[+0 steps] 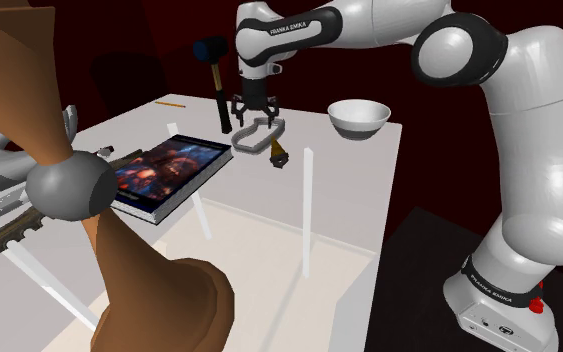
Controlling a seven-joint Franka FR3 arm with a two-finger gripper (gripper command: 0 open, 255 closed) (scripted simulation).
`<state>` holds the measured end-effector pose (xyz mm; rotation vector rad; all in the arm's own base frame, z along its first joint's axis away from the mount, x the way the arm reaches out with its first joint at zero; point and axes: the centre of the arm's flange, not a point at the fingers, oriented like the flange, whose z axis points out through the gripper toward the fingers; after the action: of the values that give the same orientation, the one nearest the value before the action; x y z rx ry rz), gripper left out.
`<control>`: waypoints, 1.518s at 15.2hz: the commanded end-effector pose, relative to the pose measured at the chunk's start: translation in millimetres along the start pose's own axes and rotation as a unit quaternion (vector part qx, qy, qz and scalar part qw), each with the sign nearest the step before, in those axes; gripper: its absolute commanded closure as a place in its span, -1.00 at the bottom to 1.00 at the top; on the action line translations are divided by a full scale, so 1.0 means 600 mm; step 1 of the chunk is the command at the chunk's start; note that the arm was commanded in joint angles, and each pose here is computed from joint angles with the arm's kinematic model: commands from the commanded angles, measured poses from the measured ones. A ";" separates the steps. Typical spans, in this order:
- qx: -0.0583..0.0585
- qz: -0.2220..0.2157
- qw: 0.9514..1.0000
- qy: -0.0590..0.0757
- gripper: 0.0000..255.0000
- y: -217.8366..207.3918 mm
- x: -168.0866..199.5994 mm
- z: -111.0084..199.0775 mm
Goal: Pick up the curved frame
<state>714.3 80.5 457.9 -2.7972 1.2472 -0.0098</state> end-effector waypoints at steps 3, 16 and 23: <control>0.000 0.000 1.000 0.000 -1.00 0.001 0.001 0.033; 0.000 0.000 1.000 0.000 1.00 0.000 0.001 0.015; 0.000 0.000 1.000 0.000 1.00 -0.005 -0.001 -0.046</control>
<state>715.6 80.9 479.2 -2.7962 1.2481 -0.0105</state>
